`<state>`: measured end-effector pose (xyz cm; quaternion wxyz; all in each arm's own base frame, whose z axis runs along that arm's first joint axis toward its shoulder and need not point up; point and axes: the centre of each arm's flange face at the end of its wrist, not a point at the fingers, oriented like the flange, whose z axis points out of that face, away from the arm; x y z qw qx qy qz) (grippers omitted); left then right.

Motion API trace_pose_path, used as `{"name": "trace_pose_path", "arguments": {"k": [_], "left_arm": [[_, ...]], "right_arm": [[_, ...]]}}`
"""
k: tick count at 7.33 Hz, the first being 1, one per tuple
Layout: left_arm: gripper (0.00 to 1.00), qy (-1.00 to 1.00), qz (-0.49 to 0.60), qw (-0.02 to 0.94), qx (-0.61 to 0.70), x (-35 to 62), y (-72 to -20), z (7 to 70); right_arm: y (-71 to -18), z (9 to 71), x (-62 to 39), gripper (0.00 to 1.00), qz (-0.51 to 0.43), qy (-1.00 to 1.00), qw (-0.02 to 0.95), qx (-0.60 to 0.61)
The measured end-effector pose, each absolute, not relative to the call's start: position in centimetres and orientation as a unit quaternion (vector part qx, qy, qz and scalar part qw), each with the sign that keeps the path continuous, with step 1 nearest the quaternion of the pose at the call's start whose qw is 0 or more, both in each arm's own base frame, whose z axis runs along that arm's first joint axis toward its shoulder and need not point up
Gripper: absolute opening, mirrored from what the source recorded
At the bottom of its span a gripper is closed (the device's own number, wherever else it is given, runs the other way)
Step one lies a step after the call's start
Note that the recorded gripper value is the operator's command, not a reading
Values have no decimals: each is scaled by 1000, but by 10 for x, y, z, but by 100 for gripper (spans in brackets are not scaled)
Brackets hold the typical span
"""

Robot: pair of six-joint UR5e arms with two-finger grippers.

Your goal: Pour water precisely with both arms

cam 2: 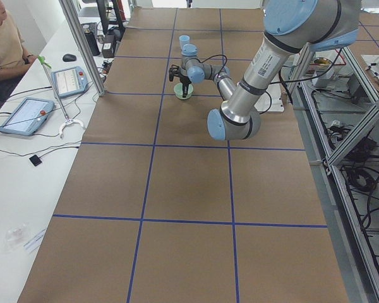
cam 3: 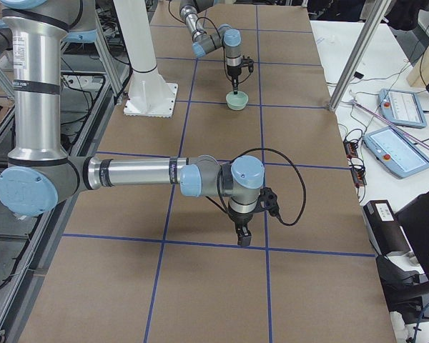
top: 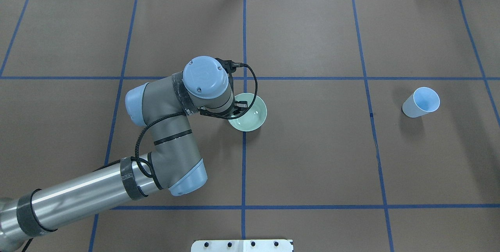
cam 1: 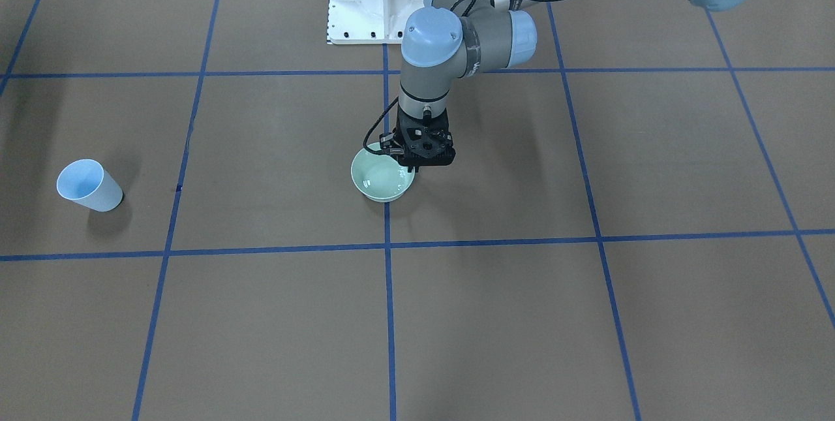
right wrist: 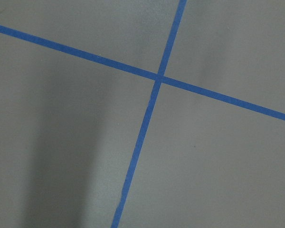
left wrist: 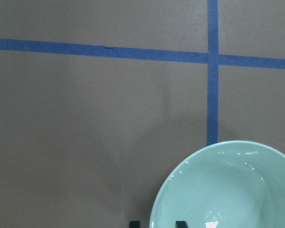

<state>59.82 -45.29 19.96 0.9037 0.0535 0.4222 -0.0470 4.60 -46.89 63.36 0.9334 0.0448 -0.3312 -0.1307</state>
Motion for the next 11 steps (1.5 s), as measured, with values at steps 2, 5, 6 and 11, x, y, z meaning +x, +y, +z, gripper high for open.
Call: {"name": "trace_pose_path", "arguments": {"k": [2,5,6,11], "left_arm": [[0,428,-28,901,66,585,-459,192],[0,424,43,902,74,503,-490,220],[0,419,69,902,77,463,-498,249],[0,376,187,902,100,260,-525,427]], "right_arm": [[-468,636,46,100,-130,-329,934,43],[-466,645,47,100,-126,-330,935,34],[-466,647,46,100,-125,-331,935,32],[-466,651,46,100,-124,-331,935,27]]}}
